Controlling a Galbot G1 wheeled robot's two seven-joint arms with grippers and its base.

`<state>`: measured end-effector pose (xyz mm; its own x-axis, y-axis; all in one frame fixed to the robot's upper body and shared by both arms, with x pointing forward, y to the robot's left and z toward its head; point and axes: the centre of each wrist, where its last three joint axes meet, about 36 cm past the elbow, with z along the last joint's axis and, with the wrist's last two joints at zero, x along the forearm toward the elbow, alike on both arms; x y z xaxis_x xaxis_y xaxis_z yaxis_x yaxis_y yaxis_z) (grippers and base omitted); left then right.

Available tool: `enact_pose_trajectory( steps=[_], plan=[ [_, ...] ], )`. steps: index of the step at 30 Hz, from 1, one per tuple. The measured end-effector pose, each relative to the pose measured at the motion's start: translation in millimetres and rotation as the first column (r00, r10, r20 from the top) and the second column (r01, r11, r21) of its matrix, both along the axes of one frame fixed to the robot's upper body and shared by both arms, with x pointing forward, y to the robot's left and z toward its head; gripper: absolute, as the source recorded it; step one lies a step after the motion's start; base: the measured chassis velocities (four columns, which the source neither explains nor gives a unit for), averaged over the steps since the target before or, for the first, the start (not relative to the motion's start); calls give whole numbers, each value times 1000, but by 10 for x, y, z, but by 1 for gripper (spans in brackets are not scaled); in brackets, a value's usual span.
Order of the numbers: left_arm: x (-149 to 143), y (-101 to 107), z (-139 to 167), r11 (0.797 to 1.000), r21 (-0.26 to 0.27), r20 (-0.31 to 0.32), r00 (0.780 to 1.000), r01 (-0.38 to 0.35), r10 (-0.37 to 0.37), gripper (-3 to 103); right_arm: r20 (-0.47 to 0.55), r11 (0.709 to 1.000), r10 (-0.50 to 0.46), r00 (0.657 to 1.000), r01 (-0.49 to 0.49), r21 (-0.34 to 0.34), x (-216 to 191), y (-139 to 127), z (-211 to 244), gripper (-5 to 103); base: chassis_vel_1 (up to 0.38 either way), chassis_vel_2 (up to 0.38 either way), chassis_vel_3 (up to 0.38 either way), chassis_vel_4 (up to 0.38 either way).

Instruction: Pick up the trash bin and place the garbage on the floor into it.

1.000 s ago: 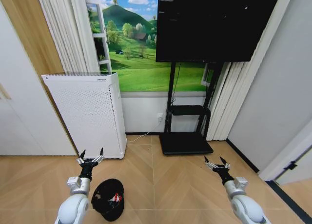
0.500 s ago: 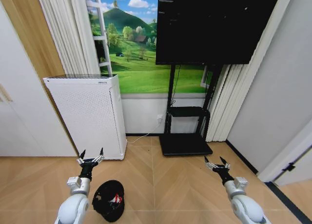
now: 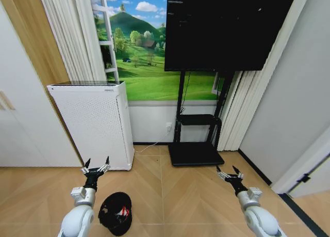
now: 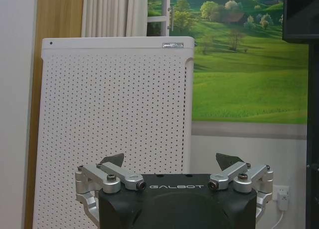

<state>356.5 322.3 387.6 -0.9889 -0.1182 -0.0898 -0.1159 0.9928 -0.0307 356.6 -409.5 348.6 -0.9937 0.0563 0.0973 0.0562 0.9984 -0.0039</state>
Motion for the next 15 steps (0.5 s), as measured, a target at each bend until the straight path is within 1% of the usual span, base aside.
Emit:
enact_pose_trajectory(
  steps=[15],
  plan=[
    [0,0,0,1000,0,0,1000,0,0,100,0,1000,0,1000,0,0,0,0,0,100,0,0,0,0]
  ],
)
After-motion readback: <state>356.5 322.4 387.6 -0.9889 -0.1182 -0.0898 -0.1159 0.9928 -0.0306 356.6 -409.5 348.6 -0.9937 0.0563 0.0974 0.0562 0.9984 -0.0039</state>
